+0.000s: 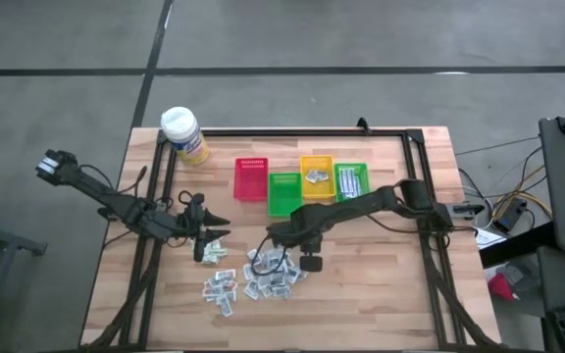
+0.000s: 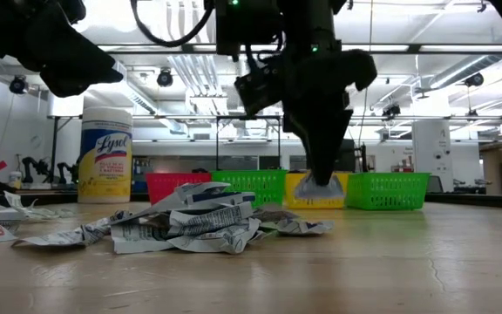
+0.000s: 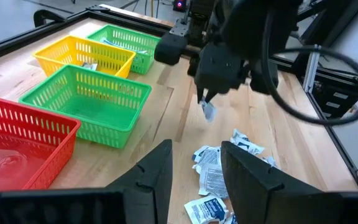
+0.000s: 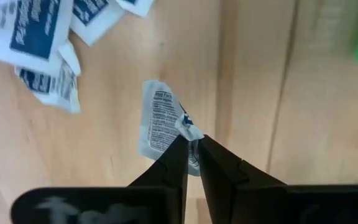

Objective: Pick & Place First Aid Supplies
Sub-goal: Put the alcohol pad into the yellow basket

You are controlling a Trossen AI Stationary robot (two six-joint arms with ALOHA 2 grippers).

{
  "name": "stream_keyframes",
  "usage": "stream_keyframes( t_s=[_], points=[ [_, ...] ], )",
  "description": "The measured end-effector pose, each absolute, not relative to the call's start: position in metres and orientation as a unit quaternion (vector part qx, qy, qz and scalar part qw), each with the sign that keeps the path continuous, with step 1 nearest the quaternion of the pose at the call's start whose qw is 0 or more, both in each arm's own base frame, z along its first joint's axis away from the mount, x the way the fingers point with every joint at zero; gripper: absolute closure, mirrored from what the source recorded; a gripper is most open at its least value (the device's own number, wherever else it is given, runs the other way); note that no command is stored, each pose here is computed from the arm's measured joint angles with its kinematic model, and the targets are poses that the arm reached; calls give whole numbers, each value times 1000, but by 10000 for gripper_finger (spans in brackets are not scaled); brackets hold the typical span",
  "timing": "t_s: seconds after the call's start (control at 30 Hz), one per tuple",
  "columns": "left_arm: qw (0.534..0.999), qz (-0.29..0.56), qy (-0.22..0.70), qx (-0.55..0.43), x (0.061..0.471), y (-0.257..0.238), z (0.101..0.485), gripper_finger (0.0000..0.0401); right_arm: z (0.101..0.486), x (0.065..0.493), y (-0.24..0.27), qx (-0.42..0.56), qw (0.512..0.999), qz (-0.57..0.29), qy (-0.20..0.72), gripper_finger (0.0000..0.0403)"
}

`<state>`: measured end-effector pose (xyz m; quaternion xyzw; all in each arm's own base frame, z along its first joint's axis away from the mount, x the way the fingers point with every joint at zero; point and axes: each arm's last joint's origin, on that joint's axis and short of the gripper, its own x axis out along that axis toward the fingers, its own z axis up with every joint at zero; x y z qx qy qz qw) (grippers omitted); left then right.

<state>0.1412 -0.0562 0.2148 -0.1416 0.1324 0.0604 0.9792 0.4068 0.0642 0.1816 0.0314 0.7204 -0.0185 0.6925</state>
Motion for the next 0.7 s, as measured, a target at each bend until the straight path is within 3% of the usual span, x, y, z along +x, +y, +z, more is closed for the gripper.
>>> stream_keyframes(
  t_s=[0.33,0.7],
  points=[
    [979,61,132,-142,141,-56,215,270,227,394,43,50,719,-33,693,376],
    [979,61,132,-141,141,-56,215,270,299,364,-6,29,782,-145,606,376]
  ],
)
